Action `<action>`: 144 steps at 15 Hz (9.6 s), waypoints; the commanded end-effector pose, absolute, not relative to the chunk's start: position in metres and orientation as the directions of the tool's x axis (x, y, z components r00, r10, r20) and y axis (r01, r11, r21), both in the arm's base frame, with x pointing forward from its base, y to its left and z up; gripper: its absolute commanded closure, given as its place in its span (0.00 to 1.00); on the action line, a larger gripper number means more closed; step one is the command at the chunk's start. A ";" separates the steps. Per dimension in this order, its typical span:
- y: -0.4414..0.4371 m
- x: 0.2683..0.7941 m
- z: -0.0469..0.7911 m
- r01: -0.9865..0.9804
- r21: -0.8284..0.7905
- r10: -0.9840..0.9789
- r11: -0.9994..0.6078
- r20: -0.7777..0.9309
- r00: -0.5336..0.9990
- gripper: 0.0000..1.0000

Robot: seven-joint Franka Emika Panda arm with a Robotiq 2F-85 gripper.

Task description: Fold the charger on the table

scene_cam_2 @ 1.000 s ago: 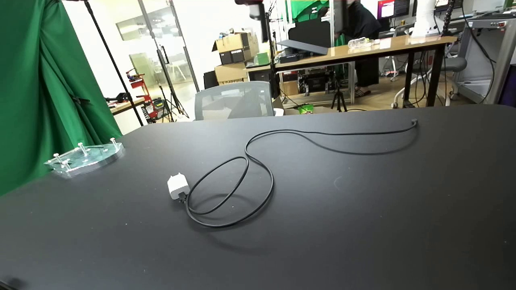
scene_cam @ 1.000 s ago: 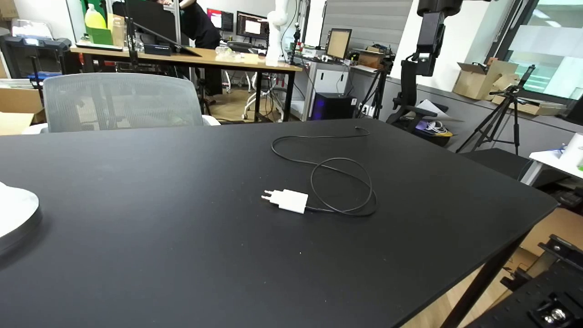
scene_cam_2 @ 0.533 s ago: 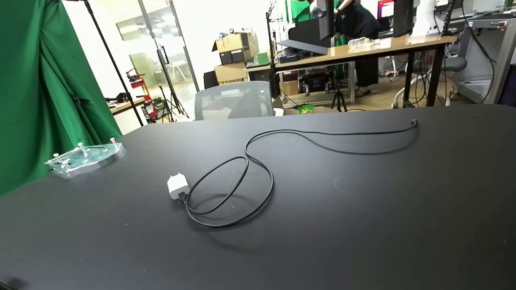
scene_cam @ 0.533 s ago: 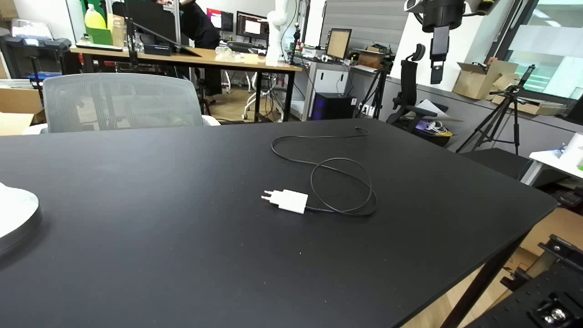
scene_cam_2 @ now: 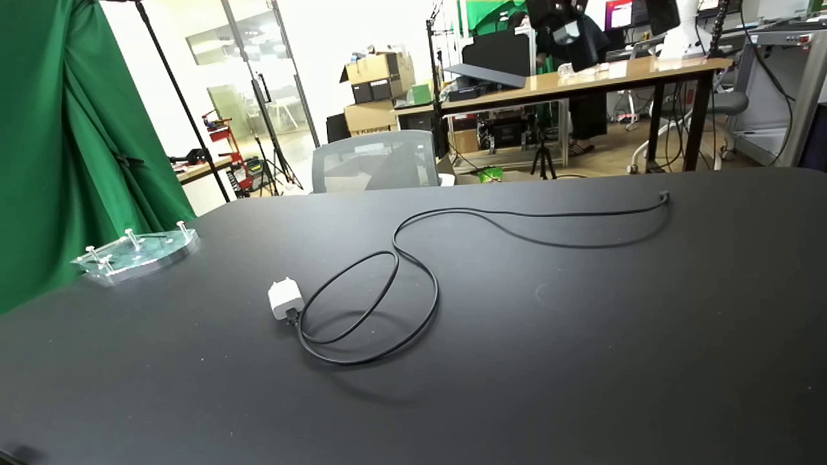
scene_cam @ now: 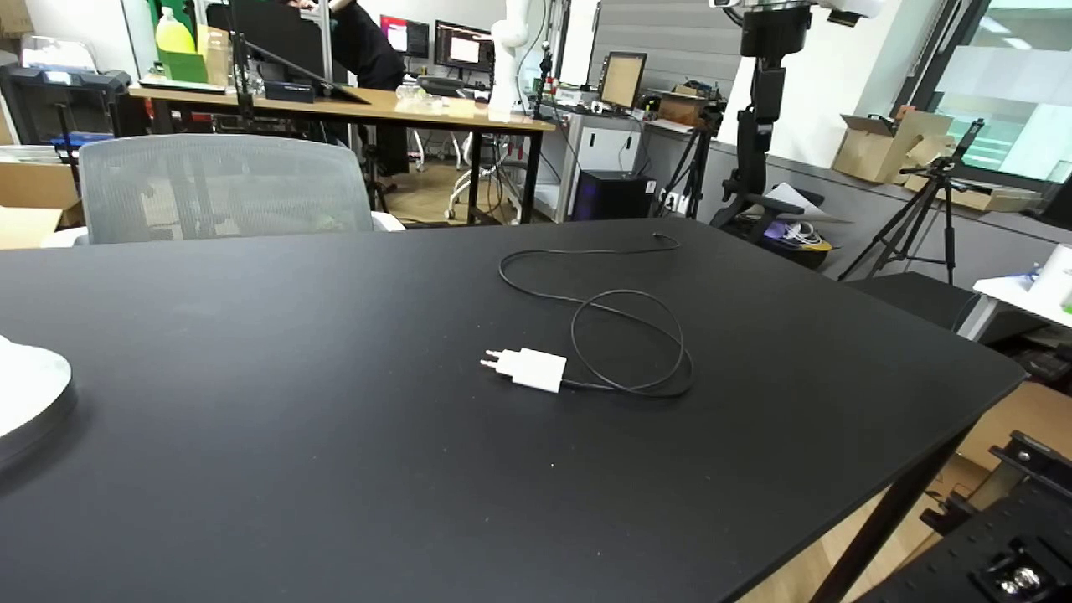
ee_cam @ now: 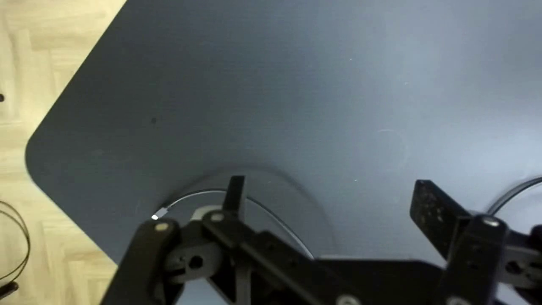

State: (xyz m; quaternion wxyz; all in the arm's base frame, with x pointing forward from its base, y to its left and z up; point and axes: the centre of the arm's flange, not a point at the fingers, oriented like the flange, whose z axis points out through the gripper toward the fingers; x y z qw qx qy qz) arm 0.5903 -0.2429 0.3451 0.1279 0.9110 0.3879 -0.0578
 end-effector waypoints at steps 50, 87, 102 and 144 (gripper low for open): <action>-0.236 0.742 0.149 0.952 -0.174 0.935 -0.251 -0.297 0.192 0.00; -0.073 0.633 0.245 0.565 -0.313 0.639 -0.763 -0.238 0.731 0.98; -0.020 0.614 0.221 0.535 -0.275 0.596 -0.799 -0.246 0.764 0.98; 0.081 0.585 0.170 0.436 -0.088 0.445 -0.896 -0.219 0.869 0.42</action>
